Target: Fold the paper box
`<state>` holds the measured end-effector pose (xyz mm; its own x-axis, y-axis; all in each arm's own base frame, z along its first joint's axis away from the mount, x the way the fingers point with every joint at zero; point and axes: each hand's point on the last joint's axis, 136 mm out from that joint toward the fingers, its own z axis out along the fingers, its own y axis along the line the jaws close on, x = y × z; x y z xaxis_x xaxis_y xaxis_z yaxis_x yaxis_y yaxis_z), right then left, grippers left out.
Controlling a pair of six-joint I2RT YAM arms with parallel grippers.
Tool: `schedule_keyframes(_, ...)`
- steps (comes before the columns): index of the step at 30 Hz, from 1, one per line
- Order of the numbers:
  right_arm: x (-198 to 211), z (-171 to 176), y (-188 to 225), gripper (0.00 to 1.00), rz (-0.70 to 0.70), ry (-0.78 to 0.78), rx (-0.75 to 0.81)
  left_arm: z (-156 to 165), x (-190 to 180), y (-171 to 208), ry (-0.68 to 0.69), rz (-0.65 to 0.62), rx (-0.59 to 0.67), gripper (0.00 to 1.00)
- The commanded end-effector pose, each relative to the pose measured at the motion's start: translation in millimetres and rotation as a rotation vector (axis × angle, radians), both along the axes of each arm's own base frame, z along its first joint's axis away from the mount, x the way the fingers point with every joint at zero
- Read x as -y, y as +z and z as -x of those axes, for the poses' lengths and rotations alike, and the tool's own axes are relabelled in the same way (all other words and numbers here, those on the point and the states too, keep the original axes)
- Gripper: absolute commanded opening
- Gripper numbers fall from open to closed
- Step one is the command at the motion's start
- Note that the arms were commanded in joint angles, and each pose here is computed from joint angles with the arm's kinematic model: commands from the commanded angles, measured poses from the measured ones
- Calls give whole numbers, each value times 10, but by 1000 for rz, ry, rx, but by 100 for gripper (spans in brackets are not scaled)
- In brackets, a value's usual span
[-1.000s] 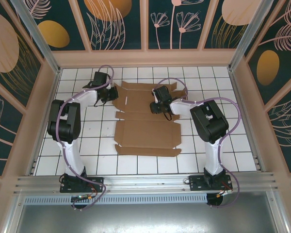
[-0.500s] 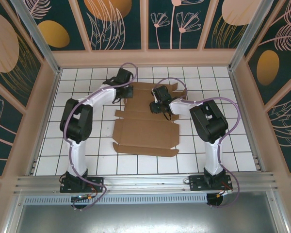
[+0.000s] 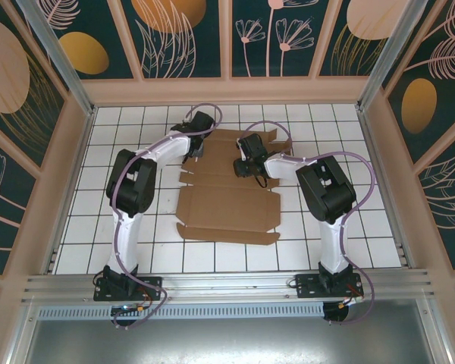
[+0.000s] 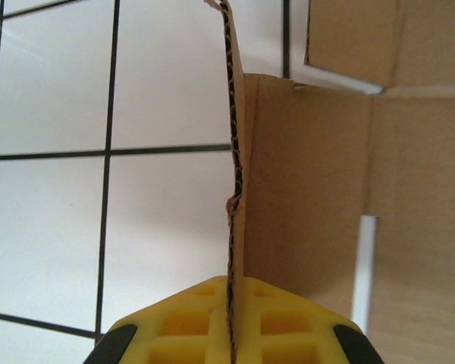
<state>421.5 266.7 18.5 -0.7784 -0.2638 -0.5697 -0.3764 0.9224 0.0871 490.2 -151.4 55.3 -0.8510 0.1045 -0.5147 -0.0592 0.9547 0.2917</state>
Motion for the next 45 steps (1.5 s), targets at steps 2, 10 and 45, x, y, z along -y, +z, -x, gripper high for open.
schedule_keyframes(2, 291, 756, -829, 40, 169, 41, -314, 107, -37, -158, 5, -51, -49, 7)
schedule_keyframes(10, 273, 759, -829, 40, 168, 43, -313, 74, 76, -413, 29, -29, -88, 17)
schedule_keyframes(45, 175, 485, 229, 61, -1, -9, -103, 901, -172, 237, 55, 957, 21, 70)
